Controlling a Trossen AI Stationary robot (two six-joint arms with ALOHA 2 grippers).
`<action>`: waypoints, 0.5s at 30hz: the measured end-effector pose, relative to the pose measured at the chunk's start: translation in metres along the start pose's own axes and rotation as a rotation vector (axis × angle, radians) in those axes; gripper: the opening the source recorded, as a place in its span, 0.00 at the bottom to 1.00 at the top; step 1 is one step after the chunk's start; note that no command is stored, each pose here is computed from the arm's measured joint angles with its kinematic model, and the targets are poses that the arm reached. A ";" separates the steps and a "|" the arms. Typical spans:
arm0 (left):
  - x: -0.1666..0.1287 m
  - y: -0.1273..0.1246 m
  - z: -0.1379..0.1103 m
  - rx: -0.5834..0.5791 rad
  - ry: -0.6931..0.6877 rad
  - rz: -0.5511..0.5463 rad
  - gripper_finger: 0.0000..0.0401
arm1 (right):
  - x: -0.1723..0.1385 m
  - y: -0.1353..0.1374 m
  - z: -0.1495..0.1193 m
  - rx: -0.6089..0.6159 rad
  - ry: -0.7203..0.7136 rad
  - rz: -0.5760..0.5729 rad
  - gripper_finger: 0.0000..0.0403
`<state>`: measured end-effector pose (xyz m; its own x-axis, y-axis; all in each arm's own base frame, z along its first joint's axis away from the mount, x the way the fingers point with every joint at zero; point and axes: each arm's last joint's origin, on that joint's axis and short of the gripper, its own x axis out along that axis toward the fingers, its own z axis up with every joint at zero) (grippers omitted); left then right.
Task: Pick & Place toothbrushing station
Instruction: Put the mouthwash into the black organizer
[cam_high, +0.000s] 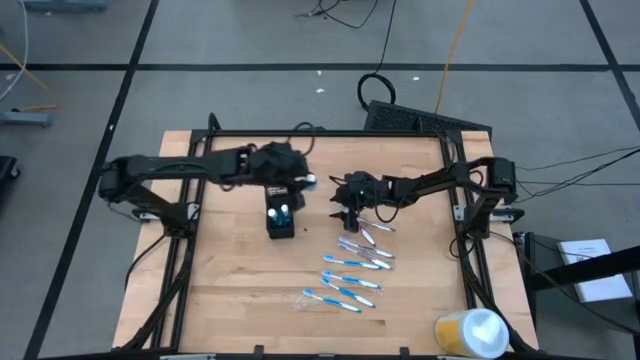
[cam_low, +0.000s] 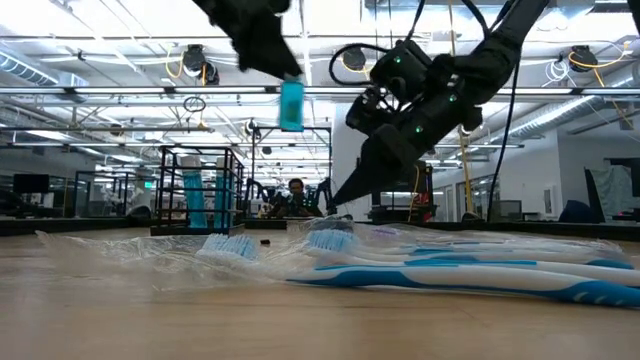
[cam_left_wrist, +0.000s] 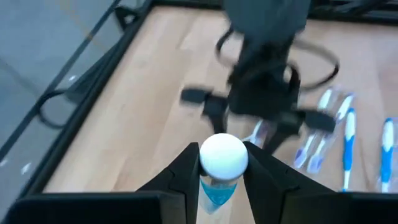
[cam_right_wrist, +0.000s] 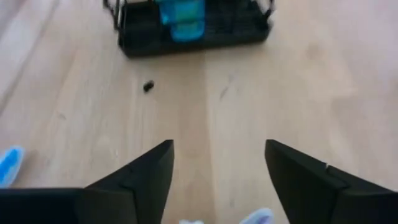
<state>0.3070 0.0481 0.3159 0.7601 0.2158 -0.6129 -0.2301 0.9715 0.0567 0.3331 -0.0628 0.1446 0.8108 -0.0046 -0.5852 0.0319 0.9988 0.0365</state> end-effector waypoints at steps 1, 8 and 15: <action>-0.007 0.000 -0.002 -0.005 0.008 0.022 0.25 | -0.003 -0.002 0.002 0.004 -0.004 -0.007 0.63; -0.039 -0.013 -0.031 -0.038 -0.015 0.105 0.25 | -0.033 -0.017 0.013 0.081 0.013 -0.052 0.66; -0.044 -0.025 -0.075 -0.071 -0.052 0.082 0.25 | -0.044 -0.016 0.015 0.080 -0.006 -0.056 0.64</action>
<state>0.2331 0.0070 0.2823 0.7668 0.3011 -0.5669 -0.3338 0.9414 0.0484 0.3062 -0.0792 0.1819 0.8102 -0.0612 -0.5830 0.1242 0.9899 0.0687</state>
